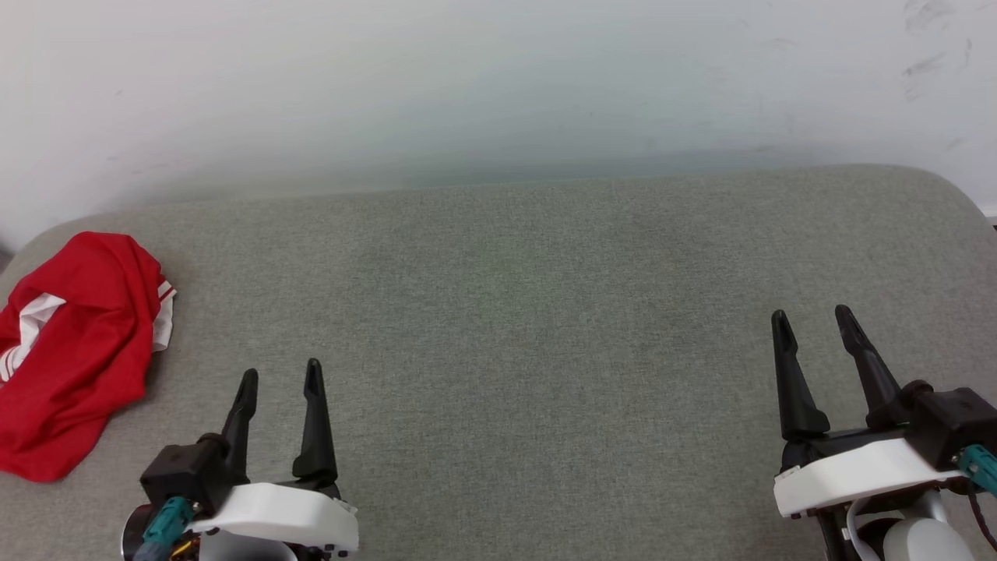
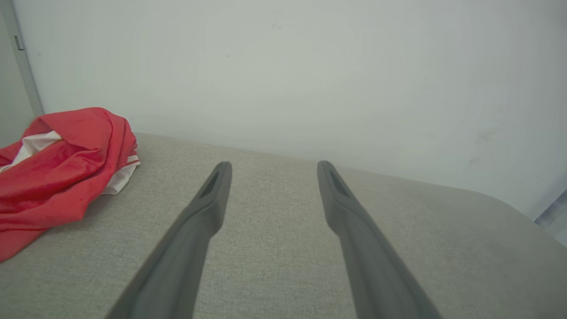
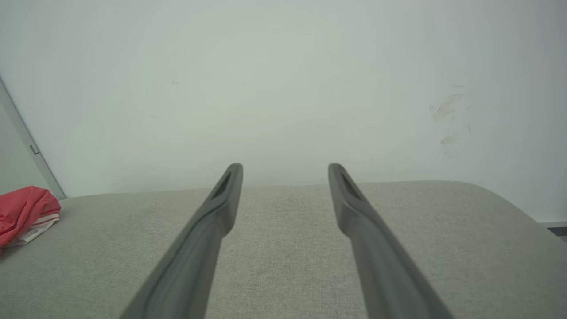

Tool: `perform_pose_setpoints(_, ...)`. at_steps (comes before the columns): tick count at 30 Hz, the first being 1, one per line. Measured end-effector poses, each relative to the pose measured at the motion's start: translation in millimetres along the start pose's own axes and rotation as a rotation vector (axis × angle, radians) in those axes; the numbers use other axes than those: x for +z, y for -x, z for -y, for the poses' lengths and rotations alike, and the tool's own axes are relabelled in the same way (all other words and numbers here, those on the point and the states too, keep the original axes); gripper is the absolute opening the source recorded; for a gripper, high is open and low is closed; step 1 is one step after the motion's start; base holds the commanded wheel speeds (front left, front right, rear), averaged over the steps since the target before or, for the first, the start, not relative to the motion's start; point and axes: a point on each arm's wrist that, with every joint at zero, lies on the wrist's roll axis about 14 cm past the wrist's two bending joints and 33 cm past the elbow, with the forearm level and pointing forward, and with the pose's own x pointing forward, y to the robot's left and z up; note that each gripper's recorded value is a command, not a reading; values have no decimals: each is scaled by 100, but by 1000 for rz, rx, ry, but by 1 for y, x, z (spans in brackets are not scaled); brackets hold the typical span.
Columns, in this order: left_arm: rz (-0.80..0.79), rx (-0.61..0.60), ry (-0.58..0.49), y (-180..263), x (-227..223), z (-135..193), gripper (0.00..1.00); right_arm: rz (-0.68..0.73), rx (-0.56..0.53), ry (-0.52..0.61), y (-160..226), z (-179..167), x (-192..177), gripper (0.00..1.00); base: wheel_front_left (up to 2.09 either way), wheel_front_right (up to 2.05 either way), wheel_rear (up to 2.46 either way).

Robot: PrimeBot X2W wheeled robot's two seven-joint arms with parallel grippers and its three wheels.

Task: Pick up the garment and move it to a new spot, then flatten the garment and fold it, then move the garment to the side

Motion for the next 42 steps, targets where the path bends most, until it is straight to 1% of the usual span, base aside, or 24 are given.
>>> perform_pose_setpoints(8, -15, -22, -98, 3, -9, 8, 100, -18, 7, 95, 2, 1, -7, 100, 0, 0, 0)
perform_pose_setpoints(13, -10, -41, -127, 3, -11, 14, 100, -14, 17, 142, 2, 0, -6, 100, 0, 0, 0)
perform_pose_setpoints(16, 2, -50, -120, 3, -9, 18, 100, -4, 26, 152, 2, -3, -4, 100, 0, 0, 0)
perform_pose_setpoints(21, 31, -48, -39, 2, -2, 17, 100, 15, 16, 115, 2, -1, -1, 100, 0, 0, 0)
perform_pose_setpoints(23, 45, -59, -11, 2, 2, 17, 100, 22, 3, 86, 2, 2, 0, 100, 0, 0, 0)
perform_pose_setpoints(26, 65, -63, 18, 3, 6, 12, 100, 1, -19, 21, 5, 7, -9, 100, 0, 0, 0)
perform_pose_setpoints(33, 48, -94, -13, 7, -4, 7, 100, -11, -12, 33, 7, 5, -15, 100, 0, 0, 0)
perform_pose_setpoints(39, 19, -134, -76, 10, -15, 12, 100, -35, -19, 39, 11, 7, -24, 100, 0, 0, 0)
perform_pose_setpoints(42, 20, -141, -86, 10, -16, 14, 100, -38, -17, 50, 12, 8, -25, 100, 0, 0, 0)
